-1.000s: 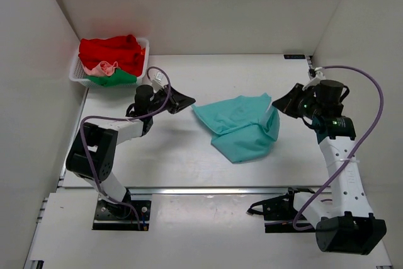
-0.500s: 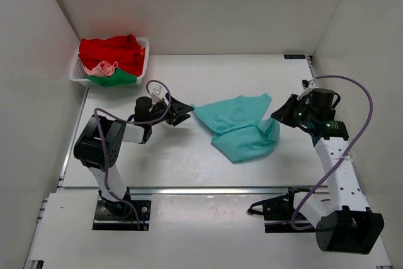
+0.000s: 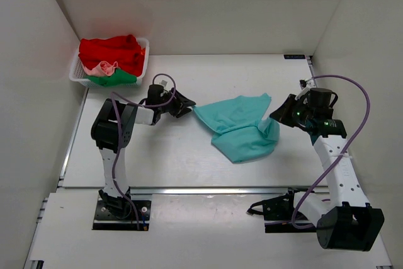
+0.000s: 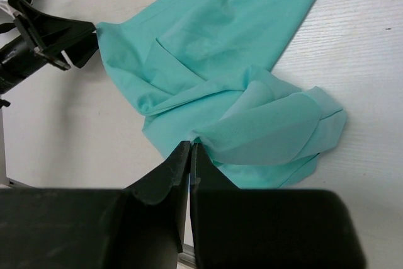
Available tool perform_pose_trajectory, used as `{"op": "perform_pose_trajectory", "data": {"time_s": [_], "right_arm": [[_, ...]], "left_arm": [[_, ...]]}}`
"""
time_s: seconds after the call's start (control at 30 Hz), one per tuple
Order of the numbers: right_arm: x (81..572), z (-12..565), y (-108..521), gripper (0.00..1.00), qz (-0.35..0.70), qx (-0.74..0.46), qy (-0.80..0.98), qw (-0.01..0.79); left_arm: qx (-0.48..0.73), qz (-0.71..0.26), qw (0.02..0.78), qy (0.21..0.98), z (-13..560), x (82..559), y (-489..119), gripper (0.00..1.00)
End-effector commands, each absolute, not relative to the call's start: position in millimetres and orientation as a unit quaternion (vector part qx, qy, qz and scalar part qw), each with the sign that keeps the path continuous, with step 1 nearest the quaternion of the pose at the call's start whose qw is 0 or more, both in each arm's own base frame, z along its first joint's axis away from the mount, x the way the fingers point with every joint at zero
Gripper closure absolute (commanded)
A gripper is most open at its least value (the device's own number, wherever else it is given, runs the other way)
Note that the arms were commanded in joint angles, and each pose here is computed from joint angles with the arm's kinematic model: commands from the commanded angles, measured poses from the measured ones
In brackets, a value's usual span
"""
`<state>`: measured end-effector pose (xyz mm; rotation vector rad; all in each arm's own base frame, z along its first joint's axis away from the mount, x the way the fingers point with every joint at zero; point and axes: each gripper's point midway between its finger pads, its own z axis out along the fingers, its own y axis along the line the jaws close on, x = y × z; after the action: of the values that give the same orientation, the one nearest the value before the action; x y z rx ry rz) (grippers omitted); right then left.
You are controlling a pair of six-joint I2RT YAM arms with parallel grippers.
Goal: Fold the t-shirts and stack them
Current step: Flatten out the tshirt
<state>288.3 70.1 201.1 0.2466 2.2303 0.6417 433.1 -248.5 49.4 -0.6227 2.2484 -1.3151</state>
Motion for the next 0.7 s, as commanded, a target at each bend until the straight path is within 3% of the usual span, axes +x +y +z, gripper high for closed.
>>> {"op": "perform_pose_trajectory", "data": {"time_s": [0.0, 0.27, 0.37, 0.4, 0.5, 0.6, 0.67], "right_arm": [[294.7, 203.7, 70.6, 1.00, 0.256, 0.086, 0.872, 0.408], [295.5, 203.1, 68.3, 1.00, 0.256, 0.085, 0.872, 0.408], [293.5, 202.9, 69.1, 1.00, 0.257, 0.084, 0.872, 0.408], [292.4, 204.7, 68.9, 1.00, 0.256, 0.083, 0.872, 0.410], [291.2, 220.5, 68.0, 1.00, 0.268, 0.082, 0.861, 0.424], [290.0, 270.9, 63.2, 1.00, 0.286, 0.070, 0.825, 0.482], [287.1, 323.9, 63.2, 1.00, 0.297, 0.049, 0.794, 0.529]], "left_arm": [[-0.234, -0.449, 0.224, 0.833, 38.5, 438.7, -251.4, 0.42], [-0.228, -0.468, 0.226, 0.823, 44.1, 444.1, -265.8, 0.40], [-0.215, -0.497, 0.224, 0.810, 57.2, 447.4, -276.3, 0.74], [-0.211, -0.509, 0.213, 0.807, 57.1, 444.6, -277.9, 0.97], [-0.200, -0.554, 0.204, 0.782, 87.2, 430.4, -280.7, 1.00], [-0.205, -0.586, 0.252, 0.742, 156.5, 420.1, -257.3, 1.00], [-0.189, -0.589, 0.334, 0.711, 232.9, 410.7, -232.7, 1.00]]}}
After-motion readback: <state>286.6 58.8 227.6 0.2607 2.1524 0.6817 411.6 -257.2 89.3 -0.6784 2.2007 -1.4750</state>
